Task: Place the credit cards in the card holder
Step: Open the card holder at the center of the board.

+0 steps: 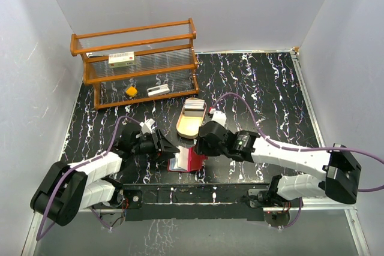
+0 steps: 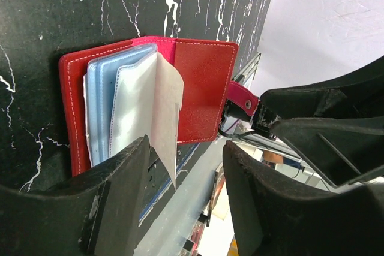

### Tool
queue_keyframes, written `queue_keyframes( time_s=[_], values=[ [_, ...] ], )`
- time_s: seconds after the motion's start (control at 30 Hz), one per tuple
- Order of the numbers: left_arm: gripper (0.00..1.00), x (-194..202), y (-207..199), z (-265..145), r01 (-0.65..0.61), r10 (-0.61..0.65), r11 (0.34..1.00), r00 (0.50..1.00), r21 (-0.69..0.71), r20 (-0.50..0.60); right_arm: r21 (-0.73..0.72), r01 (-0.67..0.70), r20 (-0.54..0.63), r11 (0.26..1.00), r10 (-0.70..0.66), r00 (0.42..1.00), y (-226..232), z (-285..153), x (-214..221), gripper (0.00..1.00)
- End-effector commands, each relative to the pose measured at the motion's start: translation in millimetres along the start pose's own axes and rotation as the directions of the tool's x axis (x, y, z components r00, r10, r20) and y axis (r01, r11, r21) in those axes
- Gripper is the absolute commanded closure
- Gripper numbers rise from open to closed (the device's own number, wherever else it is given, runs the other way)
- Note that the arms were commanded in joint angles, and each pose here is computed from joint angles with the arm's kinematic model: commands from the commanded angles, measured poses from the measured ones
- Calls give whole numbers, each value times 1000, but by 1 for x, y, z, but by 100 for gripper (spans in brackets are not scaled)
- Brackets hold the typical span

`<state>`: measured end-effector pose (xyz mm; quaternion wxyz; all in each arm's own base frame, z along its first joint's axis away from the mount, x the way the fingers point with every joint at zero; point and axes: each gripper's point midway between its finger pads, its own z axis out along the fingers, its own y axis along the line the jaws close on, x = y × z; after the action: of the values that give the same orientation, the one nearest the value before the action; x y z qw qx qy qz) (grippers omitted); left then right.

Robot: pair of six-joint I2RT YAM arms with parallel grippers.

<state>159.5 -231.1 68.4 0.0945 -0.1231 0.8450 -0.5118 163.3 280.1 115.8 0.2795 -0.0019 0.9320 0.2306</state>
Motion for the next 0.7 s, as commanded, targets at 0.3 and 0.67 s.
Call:
queue_keyframes(
  time_s=[0.3, 0.67],
  values=[
    [50, -5, -3, -3, -55, 56, 997, 998, -52, 15, -64, 50, -22, 997, -51, 998, 34, 32, -2, 69],
    [42, -7, 26, -14, -79, 91, 971, 995, -227, 44, 27, 87, -50, 996, -85, 995, -13, 61, 30, 76]
  ],
)
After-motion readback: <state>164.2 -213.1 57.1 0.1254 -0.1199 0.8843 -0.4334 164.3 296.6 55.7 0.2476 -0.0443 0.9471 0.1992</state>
